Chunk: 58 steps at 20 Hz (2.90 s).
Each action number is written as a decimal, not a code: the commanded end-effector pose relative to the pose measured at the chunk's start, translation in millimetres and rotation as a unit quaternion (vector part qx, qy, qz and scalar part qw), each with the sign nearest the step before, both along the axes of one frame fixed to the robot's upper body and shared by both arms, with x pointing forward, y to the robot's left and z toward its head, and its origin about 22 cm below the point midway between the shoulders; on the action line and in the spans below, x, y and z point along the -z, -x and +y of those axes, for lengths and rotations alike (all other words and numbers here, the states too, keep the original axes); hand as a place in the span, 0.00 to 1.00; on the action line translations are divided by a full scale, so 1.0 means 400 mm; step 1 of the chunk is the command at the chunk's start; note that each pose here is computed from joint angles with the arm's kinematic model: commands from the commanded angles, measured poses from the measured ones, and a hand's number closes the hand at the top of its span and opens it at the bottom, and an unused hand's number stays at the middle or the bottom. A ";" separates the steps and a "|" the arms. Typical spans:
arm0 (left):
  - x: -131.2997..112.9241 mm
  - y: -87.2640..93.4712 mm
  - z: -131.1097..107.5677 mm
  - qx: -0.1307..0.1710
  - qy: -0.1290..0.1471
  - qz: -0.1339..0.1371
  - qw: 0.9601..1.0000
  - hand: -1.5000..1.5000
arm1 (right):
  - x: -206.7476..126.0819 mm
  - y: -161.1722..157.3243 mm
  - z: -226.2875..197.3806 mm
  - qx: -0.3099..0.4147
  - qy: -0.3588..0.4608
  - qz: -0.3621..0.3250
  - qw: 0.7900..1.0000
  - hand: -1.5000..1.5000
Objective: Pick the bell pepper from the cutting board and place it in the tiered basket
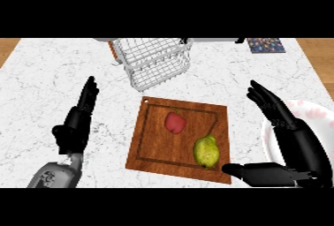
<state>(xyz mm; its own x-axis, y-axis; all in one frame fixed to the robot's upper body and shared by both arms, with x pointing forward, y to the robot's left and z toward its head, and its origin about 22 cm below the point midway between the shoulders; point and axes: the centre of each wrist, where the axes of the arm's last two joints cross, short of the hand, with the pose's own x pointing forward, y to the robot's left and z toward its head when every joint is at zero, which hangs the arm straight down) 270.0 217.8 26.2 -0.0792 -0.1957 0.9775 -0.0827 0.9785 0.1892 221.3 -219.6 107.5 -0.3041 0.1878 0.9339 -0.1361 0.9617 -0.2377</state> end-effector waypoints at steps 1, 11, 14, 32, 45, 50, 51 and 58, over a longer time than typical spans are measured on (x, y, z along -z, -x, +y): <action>0.010 0.009 -0.007 -0.004 -0.001 0.009 1.000 0.50 | -0.047 0.027 -0.034 -0.008 0.199 0.026 0.980 0.00; -0.010 -0.007 -0.040 0.029 0.001 -0.001 1.000 0.50 | -0.224 0.031 0.054 0.047 0.478 0.070 0.874 0.00; -0.026 -0.016 -0.068 0.040 0.000 -0.007 0.999 0.50 | -0.237 0.045 0.122 0.044 0.512 0.096 0.852 0.00; 0.005 -0.023 -0.052 0.014 0.000 -0.003 1.000 0.50 | -0.231 -0.087 0.486 0.026 0.585 0.200 0.785 0.00; -0.002 0.016 -0.013 0.007 0.001 0.008 1.000 0.50 | -0.200 -0.113 0.547 0.044 0.638 0.200 0.742 0.00; -0.015 0.010 -0.075 0.006 0.001 0.000 1.000 0.50 | -0.169 -0.081 0.576 0.017 0.660 0.188 0.727 0.00; 0.010 -0.021 -0.042 0.001 0.001 0.002 1.000 0.50 | -0.214 -0.089 0.579 0.017 0.664 0.166 0.729 0.00; 0.010 0.003 -0.057 0.001 0.000 -0.001 1.000 0.50 | -0.144 -0.088 0.593 0.042 0.680 0.155 0.716 0.00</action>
